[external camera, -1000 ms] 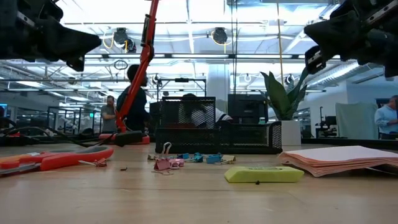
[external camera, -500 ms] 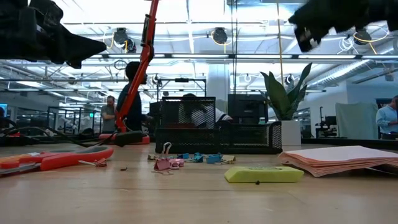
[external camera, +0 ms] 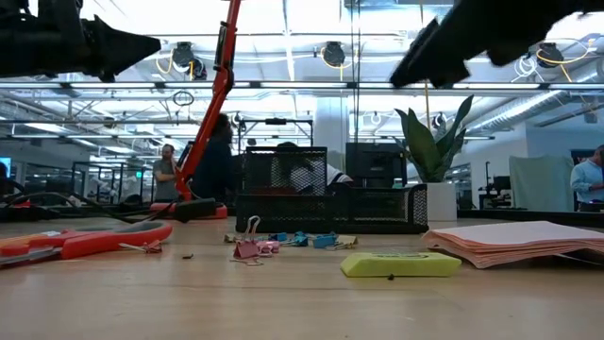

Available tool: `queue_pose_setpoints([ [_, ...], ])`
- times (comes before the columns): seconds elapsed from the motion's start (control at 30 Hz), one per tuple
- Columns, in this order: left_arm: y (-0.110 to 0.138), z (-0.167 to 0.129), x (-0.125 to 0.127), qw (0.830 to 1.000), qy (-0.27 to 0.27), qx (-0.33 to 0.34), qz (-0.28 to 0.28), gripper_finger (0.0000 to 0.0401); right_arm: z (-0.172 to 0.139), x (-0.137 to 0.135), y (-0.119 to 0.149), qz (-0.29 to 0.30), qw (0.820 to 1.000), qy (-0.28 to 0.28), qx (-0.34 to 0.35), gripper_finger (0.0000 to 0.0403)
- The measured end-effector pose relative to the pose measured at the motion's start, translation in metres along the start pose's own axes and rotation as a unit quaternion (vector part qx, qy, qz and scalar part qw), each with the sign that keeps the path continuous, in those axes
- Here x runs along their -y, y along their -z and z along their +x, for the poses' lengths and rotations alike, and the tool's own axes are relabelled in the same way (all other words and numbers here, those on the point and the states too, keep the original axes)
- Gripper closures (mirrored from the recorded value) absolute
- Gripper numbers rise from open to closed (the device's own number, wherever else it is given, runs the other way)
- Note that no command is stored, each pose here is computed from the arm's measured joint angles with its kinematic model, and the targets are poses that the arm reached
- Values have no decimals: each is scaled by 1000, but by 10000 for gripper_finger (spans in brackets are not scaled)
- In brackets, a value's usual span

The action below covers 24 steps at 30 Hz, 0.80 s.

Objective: Pick and place office supplies into organizer
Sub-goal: Put the green eraser into the desk organizer

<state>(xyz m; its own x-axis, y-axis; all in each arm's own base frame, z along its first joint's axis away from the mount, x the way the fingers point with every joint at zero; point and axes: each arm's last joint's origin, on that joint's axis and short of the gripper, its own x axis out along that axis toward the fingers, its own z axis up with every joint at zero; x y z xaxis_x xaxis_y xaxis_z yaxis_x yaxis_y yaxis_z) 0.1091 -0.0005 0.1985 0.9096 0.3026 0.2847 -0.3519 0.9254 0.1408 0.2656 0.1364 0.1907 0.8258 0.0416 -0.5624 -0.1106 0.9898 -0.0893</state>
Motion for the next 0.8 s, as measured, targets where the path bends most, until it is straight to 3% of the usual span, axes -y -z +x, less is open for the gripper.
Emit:
queue_pose_setpoints([
  [0.13,1,0,0,1000,1,-3,-7,354,20,-16,-2,-15,999,12,-31,224],
  [0.43,4,0,1,1000,3,-21,-2,354,49,-52,-16,18,999,-28,-43,163],
  [0.8,10,-1,2,999,9,-49,-17,354,74,-68,9,47,995,-33,-85,164],
])
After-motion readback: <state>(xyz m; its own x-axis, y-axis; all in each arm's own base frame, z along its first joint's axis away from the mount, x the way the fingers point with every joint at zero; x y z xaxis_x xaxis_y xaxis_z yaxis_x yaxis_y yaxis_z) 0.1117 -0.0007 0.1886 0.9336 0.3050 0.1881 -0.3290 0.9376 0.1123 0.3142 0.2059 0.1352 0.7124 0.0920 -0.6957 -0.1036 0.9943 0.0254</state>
